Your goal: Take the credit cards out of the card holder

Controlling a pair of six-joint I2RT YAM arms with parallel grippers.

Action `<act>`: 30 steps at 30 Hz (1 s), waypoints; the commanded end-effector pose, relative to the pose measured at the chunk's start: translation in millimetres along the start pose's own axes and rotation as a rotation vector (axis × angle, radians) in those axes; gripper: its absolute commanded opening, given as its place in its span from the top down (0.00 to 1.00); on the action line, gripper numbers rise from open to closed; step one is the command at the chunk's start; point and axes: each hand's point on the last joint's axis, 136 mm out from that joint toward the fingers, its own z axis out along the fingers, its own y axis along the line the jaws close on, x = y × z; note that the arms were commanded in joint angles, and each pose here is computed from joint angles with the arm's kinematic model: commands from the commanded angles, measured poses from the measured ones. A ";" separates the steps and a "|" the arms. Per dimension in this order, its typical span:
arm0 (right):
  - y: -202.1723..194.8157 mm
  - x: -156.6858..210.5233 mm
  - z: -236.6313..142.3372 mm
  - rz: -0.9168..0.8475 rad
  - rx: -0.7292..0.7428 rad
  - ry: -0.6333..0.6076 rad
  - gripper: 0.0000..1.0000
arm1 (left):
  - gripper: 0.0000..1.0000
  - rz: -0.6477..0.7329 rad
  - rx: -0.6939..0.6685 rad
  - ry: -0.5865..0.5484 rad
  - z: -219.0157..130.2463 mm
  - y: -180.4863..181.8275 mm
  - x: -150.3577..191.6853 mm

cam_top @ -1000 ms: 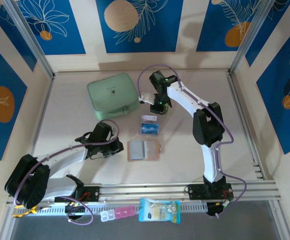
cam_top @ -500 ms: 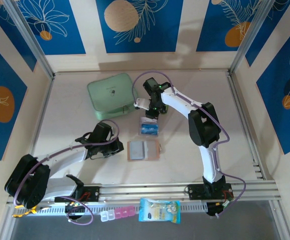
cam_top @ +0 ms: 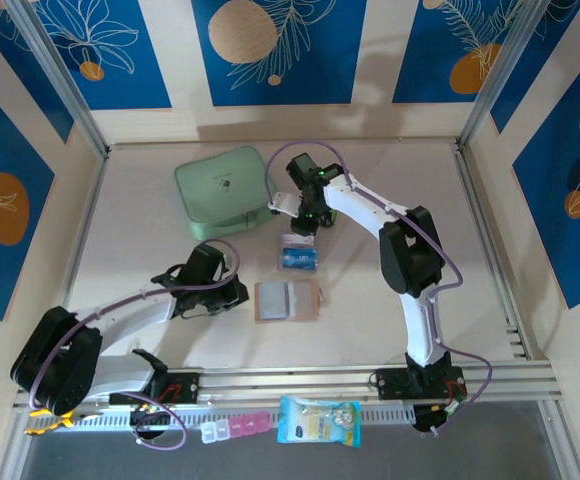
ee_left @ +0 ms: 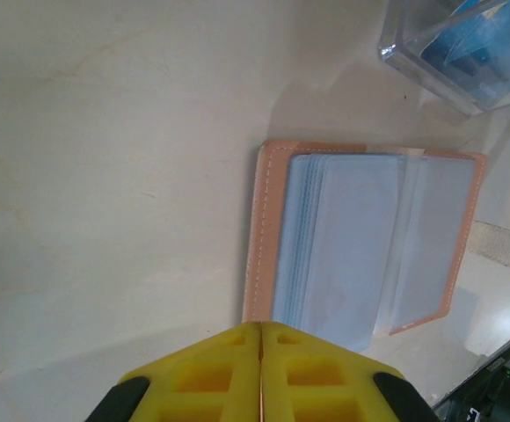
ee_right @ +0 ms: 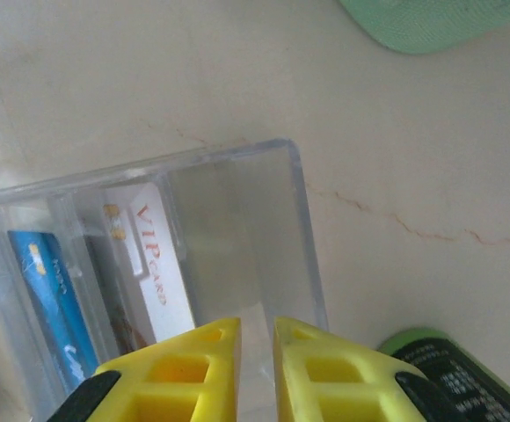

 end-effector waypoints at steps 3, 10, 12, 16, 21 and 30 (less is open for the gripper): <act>11.4 0.1 -32.2 0.132 0.004 -0.052 0.82 | 0.92 -0.010 0.029 0.022 5.1 -7.1 0.4; 35.9 22.1 -39.1 0.426 -0.044 -0.078 0.84 | 0.92 0.005 0.037 0.037 13.2 -14.7 1.3; 39.1 33.9 -38.5 0.523 -0.052 -0.082 0.84 | 0.92 0.007 0.036 0.042 15.3 -15.6 2.1; 32.6 61.5 -33.8 0.701 -0.025 -0.075 0.84 | 0.92 0.003 0.037 0.044 18.9 -14.7 3.4; 22.6 81.1 -21.3 0.805 -0.011 -0.076 0.84 | 0.93 0.006 0.034 0.047 19.4 -14.0 4.7; 7.7 69.7 -0.6 0.881 -0.065 -0.161 0.83 | 0.93 0.002 0.026 0.037 16.4 -10.0 6.9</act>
